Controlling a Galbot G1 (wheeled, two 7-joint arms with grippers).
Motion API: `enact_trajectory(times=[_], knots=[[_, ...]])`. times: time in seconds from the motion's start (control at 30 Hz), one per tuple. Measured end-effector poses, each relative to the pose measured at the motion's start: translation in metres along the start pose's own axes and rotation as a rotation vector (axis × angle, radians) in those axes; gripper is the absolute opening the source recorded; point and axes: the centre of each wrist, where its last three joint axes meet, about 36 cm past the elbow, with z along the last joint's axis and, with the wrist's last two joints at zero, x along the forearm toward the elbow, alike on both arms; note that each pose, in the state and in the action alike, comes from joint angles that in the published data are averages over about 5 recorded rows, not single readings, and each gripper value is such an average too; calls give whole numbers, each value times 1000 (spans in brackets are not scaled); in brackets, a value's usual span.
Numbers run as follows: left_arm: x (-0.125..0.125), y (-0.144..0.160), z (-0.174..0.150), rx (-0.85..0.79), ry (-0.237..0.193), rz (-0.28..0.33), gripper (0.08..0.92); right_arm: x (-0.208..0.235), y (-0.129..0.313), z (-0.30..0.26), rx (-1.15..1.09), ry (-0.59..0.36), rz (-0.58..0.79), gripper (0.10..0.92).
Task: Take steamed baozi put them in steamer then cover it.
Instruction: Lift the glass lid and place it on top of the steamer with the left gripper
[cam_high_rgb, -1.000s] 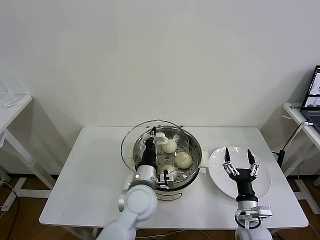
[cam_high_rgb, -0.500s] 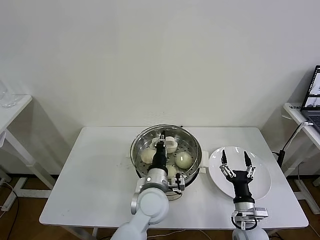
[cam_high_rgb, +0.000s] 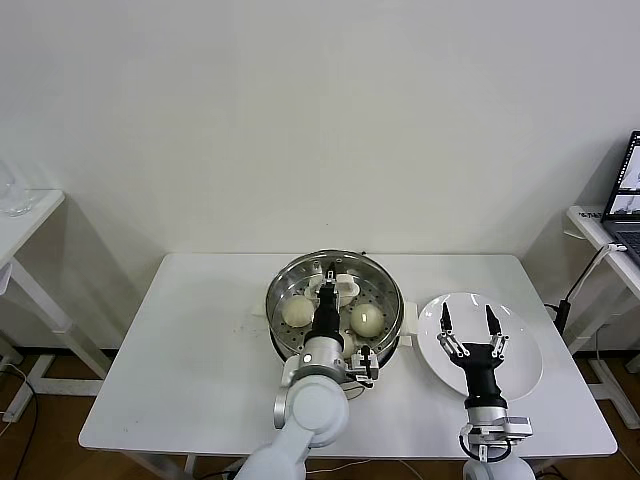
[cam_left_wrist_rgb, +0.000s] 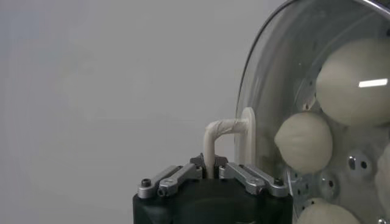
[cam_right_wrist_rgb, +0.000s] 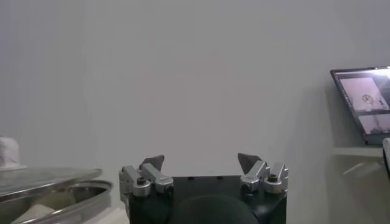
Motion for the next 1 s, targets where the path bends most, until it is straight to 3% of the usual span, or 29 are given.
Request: enact_trajectory(times=[1.0], knots=[[1,-14,-7,-41,5,-2,192,3,1,4,14,4,-15,823]])
